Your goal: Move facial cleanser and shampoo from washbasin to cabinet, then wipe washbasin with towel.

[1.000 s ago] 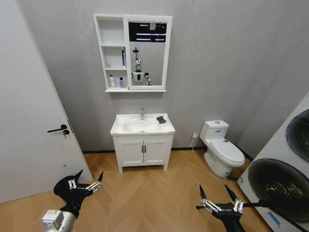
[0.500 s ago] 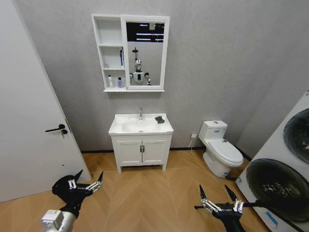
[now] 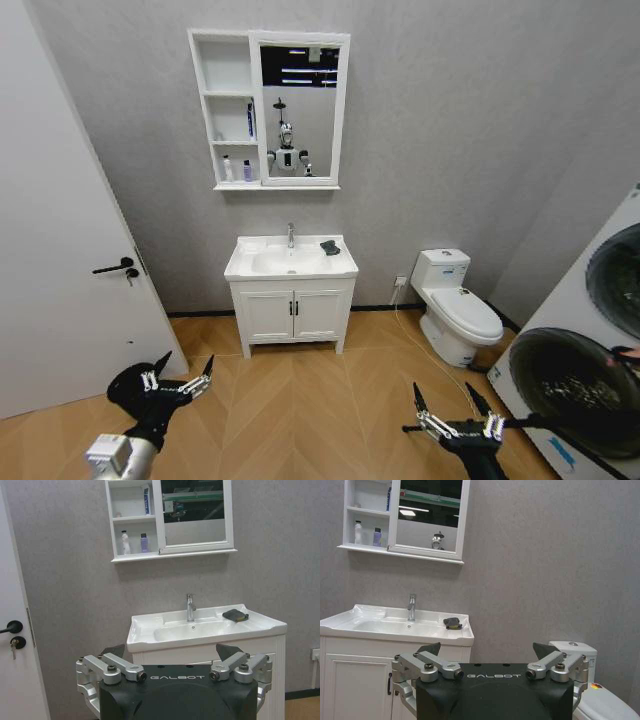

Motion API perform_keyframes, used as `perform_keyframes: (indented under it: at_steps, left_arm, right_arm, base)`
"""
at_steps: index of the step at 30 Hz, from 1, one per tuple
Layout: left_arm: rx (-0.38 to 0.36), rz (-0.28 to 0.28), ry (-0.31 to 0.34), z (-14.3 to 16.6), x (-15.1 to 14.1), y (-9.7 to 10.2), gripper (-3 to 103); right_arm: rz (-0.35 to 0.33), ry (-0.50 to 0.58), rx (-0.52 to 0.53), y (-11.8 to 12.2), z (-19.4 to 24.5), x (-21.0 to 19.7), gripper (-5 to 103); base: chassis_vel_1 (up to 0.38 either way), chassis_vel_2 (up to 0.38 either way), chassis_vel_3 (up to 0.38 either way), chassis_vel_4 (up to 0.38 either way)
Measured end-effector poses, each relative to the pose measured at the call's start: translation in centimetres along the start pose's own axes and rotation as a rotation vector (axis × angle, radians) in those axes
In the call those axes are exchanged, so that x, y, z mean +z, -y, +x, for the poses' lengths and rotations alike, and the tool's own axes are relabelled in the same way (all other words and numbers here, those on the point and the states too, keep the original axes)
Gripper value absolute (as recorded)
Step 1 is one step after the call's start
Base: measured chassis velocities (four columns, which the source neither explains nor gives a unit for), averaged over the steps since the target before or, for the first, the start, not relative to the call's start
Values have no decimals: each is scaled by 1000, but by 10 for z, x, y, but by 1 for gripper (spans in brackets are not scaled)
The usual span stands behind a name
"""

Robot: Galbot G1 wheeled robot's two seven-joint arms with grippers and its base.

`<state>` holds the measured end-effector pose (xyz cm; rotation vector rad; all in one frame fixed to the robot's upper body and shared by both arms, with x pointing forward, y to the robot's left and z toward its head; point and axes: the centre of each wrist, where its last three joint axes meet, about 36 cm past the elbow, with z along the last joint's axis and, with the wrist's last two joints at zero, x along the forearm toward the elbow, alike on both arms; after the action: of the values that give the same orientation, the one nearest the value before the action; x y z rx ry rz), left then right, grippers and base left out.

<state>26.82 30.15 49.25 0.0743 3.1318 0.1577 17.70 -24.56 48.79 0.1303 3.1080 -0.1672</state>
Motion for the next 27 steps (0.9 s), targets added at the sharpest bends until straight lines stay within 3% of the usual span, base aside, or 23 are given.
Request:
perform_keyframes:
  at_steps: [27]
  left_arm:
    - [0, 0, 0, 0, 0, 0, 100]
  right_arm:
    - [0, 0, 0, 0, 0, 0, 100]
  base:
    - [0, 0, 0, 0]
